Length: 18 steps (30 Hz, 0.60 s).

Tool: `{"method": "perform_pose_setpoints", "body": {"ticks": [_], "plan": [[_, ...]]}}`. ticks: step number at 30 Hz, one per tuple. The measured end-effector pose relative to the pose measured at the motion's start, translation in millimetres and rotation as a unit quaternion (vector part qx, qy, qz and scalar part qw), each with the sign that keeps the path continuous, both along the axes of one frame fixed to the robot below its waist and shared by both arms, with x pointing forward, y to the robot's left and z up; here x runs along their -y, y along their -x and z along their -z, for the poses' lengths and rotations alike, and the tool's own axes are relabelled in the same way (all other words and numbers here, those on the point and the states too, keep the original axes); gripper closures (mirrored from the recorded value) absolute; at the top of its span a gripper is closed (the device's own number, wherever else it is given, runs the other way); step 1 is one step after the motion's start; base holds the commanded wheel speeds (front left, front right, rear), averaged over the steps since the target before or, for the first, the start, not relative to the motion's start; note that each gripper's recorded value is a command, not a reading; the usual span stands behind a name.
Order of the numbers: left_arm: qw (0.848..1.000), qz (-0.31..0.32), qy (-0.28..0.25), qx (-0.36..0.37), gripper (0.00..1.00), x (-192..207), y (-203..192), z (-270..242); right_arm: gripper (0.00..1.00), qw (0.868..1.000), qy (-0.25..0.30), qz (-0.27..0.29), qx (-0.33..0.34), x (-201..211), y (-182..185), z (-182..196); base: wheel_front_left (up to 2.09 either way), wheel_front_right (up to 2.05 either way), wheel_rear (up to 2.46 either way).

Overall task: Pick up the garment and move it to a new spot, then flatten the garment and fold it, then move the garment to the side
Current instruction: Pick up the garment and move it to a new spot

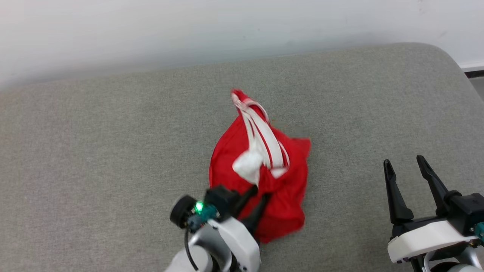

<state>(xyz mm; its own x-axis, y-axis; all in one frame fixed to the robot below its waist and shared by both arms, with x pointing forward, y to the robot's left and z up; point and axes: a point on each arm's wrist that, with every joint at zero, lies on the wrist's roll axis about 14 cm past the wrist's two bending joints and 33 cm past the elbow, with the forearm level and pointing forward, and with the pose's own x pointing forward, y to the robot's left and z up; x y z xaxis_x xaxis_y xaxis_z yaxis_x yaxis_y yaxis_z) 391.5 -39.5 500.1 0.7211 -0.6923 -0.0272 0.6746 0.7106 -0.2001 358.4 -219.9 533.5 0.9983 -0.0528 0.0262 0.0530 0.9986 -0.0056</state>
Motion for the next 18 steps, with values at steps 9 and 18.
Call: {"method": "perform_pose_setpoints", "body": {"ticks": [9,18], "plan": [[0.995,0.044,-0.05,-0.073,0.24,7.3,39.6,58.2,0.0,1.0,-0.006,-0.013,0.0,-7.5,-11.5,3.8,0.0,0.0,0.0],[1.0,0.002,0.01,0.013,0.0,-2.0,29.2,8.9,0.0,1.0,-0.007,-0.027,0.013,-16.3,-11.4,-4.6,0.0,0.0,0.0]]}}
